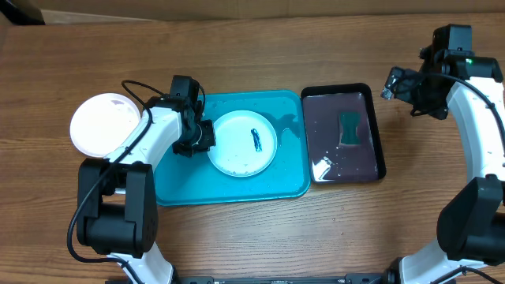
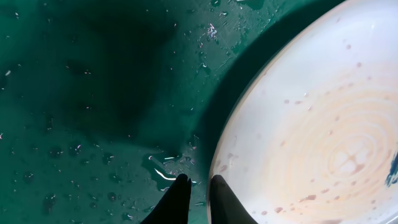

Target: Clean dirty plates on tray and stack at the side

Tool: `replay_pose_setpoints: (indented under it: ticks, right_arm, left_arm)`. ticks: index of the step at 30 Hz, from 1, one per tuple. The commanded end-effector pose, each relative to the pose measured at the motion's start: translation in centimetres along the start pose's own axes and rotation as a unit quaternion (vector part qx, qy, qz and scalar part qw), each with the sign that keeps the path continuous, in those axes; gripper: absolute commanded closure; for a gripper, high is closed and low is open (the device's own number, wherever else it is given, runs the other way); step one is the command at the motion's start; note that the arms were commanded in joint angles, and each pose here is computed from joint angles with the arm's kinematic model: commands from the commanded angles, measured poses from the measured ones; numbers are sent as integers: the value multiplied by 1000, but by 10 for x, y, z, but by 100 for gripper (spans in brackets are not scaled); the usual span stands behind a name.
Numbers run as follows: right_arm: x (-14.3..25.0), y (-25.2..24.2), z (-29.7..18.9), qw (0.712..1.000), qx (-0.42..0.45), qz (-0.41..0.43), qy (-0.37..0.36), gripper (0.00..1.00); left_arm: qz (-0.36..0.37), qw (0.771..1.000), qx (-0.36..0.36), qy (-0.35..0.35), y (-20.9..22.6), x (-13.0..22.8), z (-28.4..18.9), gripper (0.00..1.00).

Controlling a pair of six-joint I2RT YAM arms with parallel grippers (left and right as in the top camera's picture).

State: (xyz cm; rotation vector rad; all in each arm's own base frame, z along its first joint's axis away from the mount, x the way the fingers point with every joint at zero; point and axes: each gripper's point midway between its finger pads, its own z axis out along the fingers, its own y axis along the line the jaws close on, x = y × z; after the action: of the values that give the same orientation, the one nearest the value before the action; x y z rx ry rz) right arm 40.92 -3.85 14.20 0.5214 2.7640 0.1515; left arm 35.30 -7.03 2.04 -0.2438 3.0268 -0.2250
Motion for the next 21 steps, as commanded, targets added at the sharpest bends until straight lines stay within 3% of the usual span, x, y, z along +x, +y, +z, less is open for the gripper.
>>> replay_pose_setpoints:
  ticks: [1, 12, 21]
  right_arm:
    - [10, 21, -8, 999, -47, -3, 17, 2]
    - [60, 52, 2, 994, -8, -78, 78, 21]
    - [95, 59, 61, 987, 38, -143, 56, 22]
  left_arm:
    - [5, 1000, -4, 16, 2, 10, 12, 86]
    - [0, 1000, -3, 12, 1, 8, 13, 90]
    - [0, 1000, -3, 11, 1, 8, 13, 90]
